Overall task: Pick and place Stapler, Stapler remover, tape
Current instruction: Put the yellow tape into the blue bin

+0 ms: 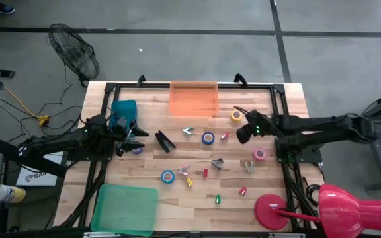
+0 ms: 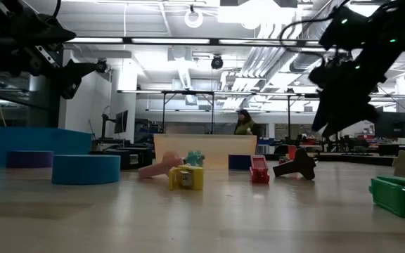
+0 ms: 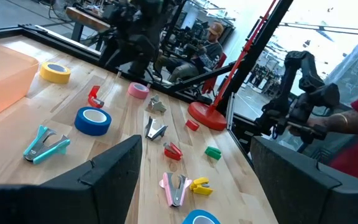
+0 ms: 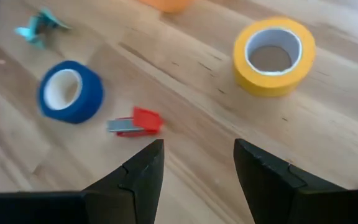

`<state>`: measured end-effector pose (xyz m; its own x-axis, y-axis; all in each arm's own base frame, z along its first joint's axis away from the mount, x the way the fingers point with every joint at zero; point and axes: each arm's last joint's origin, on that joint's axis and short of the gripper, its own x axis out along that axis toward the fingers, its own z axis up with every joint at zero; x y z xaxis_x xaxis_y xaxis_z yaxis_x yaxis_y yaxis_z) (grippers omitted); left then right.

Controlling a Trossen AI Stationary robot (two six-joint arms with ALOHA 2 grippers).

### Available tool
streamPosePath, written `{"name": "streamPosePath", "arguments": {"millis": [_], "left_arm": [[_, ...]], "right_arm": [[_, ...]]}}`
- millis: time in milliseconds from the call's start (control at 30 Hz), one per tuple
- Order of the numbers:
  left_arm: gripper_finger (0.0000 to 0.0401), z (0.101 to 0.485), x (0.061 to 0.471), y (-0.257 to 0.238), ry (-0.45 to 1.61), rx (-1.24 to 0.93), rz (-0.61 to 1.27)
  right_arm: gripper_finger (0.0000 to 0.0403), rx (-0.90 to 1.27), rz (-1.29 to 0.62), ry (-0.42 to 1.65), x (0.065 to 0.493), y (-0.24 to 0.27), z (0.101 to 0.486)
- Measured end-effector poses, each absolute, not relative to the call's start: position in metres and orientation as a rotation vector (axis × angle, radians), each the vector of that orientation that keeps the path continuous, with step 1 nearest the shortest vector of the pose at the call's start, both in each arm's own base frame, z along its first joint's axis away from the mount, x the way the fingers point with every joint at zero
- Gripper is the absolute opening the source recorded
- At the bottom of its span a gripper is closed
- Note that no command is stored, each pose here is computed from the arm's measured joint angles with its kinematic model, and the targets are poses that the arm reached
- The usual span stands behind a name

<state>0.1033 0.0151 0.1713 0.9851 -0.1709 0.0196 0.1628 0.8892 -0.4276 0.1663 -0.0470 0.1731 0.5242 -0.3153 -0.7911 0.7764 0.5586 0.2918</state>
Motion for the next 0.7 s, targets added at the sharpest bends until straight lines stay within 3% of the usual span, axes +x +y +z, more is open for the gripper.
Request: {"name": "streamPosePath", "arguments": {"millis": [433, 700], "left_arm": [[0.0295, 0.171, 0.103, 0.015, 0.019, -0.443, -0.173], [0.0295, 0.171, 0.103, 0.015, 0.019, -0.442, -0.173]], "right_arm": [[0.0185, 0.62, -0.743, 0.87, 0.211, -0.105, 0.19], [0.0185, 0.659, -0.819, 1.131, 0.229, -0.132, 0.188]]}}
